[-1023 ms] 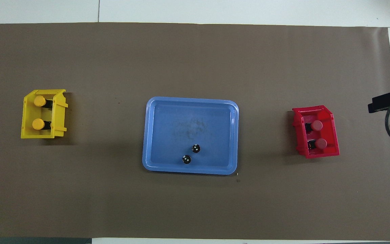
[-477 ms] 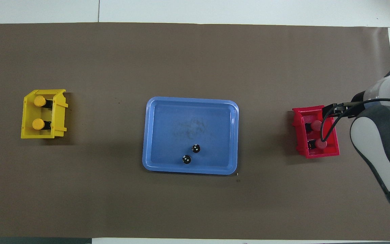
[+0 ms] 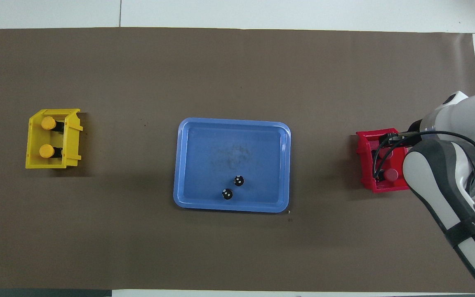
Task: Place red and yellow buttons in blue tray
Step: 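Reach the right gripper down and grasp a red button in the red holder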
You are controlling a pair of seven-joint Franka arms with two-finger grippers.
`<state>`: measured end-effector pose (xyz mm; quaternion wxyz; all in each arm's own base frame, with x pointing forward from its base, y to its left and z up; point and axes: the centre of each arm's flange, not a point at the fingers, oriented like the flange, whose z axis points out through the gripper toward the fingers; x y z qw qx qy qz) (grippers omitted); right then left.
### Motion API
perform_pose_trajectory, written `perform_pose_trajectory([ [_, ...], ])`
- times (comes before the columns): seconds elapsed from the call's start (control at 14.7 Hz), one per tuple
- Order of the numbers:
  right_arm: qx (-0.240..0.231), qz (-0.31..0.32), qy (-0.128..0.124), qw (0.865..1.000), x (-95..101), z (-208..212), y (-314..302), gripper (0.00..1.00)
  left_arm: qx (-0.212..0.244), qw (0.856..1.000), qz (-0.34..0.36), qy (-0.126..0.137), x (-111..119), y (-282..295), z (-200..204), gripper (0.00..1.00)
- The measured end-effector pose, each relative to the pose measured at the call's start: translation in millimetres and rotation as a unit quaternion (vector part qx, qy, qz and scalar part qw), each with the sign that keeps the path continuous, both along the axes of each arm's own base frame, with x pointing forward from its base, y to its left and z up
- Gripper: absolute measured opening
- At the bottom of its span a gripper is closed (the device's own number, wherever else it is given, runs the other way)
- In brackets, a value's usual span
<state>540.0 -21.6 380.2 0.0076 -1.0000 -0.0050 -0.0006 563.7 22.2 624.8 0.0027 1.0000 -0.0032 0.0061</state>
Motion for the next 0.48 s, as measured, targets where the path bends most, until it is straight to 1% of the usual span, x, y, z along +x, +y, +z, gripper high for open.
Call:
perform_pose_trajectory([
  [0.48, -0.001, 0.000, -0.006, 1.000, -10.9, -24.5, 0.3, 0.63, 0.000, 1.000, 0.000, 0.000, 0.0, 0.0, 0.0, 1.00],
])
